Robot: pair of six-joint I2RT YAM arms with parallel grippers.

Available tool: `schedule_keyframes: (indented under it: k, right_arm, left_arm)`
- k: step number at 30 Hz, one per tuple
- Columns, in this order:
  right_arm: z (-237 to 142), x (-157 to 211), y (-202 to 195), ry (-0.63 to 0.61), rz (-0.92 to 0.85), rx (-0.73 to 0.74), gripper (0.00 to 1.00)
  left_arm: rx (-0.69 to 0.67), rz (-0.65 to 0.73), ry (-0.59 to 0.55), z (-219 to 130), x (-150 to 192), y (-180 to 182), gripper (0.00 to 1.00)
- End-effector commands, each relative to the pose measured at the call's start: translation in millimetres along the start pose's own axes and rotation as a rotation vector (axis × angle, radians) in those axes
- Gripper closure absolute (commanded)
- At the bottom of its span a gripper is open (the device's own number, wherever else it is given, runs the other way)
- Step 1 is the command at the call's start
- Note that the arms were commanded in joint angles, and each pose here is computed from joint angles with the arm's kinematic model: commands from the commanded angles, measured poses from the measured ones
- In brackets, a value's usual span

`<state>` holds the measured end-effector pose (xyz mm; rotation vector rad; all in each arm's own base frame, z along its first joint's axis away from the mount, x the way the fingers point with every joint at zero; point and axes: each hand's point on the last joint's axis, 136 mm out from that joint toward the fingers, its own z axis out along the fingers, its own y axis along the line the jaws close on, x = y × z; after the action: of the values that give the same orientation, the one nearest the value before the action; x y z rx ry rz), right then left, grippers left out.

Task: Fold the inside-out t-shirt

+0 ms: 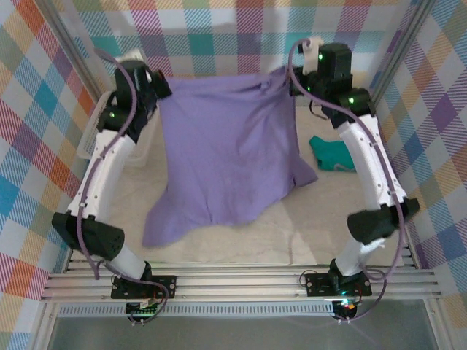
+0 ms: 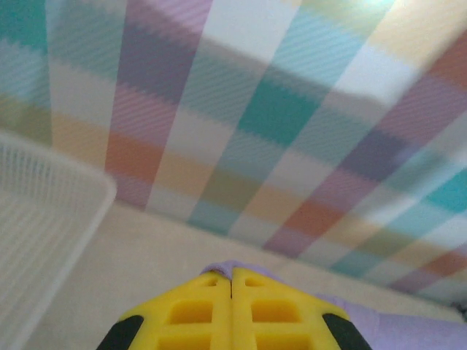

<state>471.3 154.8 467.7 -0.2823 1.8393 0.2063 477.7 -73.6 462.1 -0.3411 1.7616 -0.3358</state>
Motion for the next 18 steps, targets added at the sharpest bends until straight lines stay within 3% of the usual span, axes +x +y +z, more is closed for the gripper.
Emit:
schedule_keyframes:
  k: [1, 5, 10, 13, 18]
  right_arm:
    - [-77, -116, -6, -0.354, -0.045, 0.022, 1.00]
    - [-97, -137, 3, -0.421, -0.061, -0.031, 1.00]
    - [-93, -96, 18, -0.280, -0.056, -0.121, 1.00]
    - [-85, -35, 26, -0.117, 0.005, -0.174, 1.00]
    - [-89, 117, 20, 0.194, 0.153, -0.127, 0.98]
  left_arm:
    - [0.190, 0.004, -0.275, -72, -113, -52, 1.00]
    - [0.270, 0.019, -0.275, -92, -127, -70, 1.00]
    - [0.263, 0.046, -0.111, -99, -72, -56, 1.00]
    - [0.267, 0.000, 0.008, -110, -8, -36, 1.00]
    - [0.269, -0.024, 0.289, -145, 145, -2, 1.00]
